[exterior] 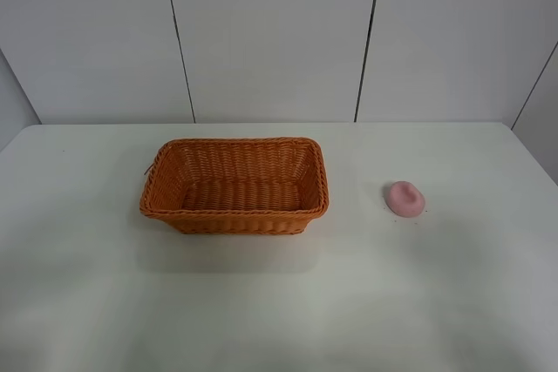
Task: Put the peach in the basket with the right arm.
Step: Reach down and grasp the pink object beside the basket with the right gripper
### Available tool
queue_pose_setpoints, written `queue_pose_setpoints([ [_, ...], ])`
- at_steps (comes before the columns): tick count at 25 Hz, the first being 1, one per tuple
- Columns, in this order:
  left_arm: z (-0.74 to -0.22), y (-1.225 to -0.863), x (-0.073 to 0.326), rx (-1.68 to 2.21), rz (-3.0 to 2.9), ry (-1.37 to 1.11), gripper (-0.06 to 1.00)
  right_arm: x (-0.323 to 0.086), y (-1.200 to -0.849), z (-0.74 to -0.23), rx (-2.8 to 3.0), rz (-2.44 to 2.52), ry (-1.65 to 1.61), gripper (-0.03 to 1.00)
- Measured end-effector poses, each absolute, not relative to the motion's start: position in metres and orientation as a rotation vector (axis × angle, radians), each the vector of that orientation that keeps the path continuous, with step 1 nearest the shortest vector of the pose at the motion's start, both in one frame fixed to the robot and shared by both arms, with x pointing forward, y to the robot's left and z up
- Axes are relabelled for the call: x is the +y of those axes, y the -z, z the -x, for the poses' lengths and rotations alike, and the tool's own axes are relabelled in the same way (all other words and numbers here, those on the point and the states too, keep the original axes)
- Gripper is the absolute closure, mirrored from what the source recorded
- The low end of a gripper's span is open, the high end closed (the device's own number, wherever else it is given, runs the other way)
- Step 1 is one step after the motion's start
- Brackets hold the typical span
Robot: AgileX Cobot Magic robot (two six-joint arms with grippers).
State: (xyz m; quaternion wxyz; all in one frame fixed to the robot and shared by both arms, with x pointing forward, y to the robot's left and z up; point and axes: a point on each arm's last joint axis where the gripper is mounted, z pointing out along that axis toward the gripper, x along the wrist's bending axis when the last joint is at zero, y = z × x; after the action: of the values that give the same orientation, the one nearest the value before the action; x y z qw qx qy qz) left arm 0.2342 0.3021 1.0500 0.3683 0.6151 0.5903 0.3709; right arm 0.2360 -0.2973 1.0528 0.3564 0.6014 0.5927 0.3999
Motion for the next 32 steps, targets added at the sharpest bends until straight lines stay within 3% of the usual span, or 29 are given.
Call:
queue_pose_setpoints([
  [15, -0.234, -1.050, 0.302, 1.516, -1.579, -0.952, -0.05, -0.297, -1.059, -0.254, 1.599, -1.625, -0.963, 0.27],
  [24, -0.234, -1.050, 0.302, 1.516, -1.579, -0.952, -0.05, -0.293, -1.076, -0.371, 1.841, -1.879, -0.670, 0.27],
  [32, -0.234, -1.050, 0.302, 1.516, -1.579, -0.952, -0.05, -0.289, -1.037, -0.509, 2.006, -2.053, -0.412, 0.27],
])
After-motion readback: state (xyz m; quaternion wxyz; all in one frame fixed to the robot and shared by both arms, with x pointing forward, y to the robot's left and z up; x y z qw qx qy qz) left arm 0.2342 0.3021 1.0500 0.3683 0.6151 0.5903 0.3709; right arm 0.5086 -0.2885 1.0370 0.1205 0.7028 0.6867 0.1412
